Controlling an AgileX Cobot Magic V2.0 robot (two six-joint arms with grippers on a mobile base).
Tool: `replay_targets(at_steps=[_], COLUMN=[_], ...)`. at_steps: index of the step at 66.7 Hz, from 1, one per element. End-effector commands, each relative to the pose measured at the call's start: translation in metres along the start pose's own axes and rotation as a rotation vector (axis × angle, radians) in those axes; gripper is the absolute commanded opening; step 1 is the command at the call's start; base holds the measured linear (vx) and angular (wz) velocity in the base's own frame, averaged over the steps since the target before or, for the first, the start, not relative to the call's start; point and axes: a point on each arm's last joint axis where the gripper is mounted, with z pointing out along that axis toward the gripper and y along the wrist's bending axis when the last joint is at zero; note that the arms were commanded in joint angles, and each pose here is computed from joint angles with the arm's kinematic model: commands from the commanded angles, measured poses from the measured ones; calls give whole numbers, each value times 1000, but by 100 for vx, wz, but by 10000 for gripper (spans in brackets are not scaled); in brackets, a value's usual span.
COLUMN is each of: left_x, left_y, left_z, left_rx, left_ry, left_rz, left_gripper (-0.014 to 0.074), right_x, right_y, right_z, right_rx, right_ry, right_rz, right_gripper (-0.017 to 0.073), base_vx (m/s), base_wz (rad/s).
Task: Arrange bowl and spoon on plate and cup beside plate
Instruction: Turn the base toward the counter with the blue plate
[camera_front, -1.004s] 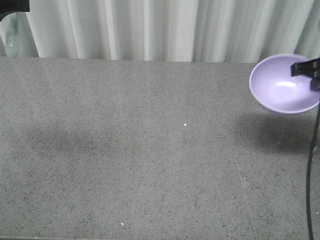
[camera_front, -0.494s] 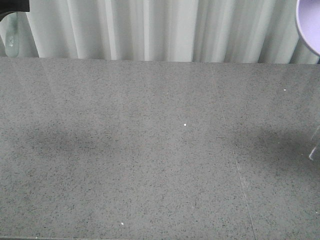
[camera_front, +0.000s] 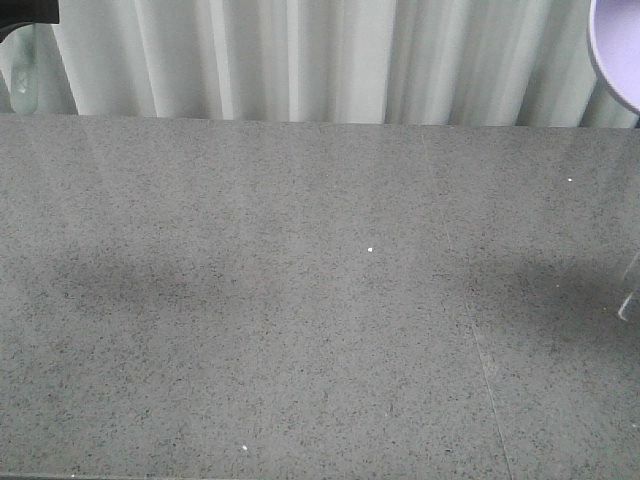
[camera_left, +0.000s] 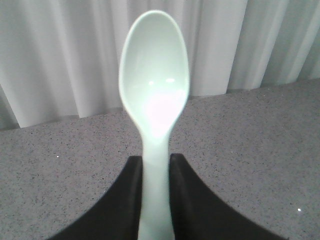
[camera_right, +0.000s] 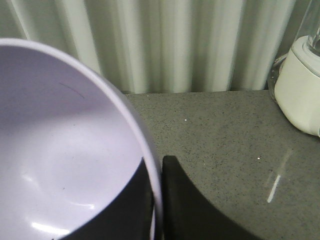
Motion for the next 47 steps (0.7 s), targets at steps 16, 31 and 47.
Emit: replay_targets(at_steps=[16,31,47], left_x=[-16,-16,-16], left_y=[-4,-4,-4], left_z=[-16,-16,-16], left_rx=[13,13,13], left_ry=[-121,-121,-121], left_rz=[-8,-8,-8], left_gripper=[-6,-6,-6], right_x=[-13,-13,-13], right_y=[1,1,1], right_z=[-9,-9,-9], right_rx=[-1,-1,-1], right_ry=[-112,-112,-112], right_rz=[-4,-4,-4], right_gripper=[-10,-10,-10], base_vx=[0,0,0], base_wz=[0,0,0])
